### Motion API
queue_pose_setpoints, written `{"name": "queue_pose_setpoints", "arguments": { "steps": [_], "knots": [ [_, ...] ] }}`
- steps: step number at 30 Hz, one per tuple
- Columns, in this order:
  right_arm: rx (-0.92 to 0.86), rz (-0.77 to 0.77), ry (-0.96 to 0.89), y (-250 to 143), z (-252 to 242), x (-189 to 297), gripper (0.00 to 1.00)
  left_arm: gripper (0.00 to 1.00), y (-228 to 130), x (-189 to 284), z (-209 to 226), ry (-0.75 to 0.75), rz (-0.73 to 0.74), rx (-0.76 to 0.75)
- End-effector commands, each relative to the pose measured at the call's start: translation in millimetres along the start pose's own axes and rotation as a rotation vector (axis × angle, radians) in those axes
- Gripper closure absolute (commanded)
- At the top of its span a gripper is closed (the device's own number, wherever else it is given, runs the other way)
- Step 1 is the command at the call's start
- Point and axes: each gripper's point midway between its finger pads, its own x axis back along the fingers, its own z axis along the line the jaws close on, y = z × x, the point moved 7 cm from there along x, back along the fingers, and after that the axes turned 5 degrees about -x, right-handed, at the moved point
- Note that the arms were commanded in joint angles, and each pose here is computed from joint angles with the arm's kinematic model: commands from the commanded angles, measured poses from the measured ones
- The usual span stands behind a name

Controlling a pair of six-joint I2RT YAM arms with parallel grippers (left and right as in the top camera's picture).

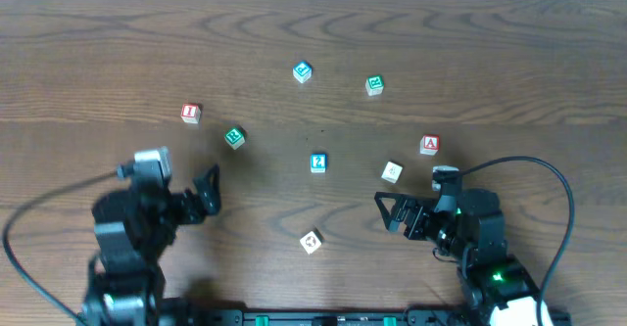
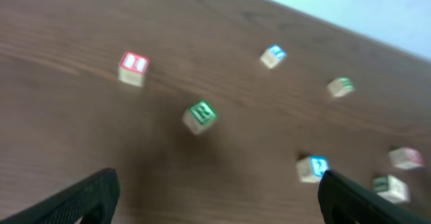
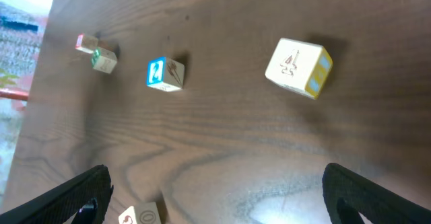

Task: Spell out Ai2
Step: 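Reach the left gripper to the red 'I' block and grasp it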

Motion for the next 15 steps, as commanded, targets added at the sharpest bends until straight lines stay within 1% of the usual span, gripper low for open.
{"name": "queue_pose_setpoints", "arguments": {
  "steps": [1,4,7,11,15],
  "knots": [
    [0.070,-0.044,0.005,10.5,6.1,3.0,0.01,0.05,33.9,-1.9,11.3,0.143,0.077,-0.122],
    [0.109,-0.065,-0.014,13.1,4.7,3.1,0.01,0.04,55.6,-18.3,19.7,0.202,0.200,-0.169],
    [0.151,-0.080,-0.035,14.8,2.8,3.3,0.01,0.04,66.8,-45.8,27.5,0.202,0.335,-0.224],
    [0.206,-0.080,-0.037,15.0,2.8,3.3,0.01,0.04,68.7,-92.1,42.6,0.194,0.544,-0.246],
    [0.212,-0.081,-0.038,15.0,2.8,3.3,0.01,0.05,65.8,-131.3,52.4,0.171,0.686,-0.247]
  ]
}}
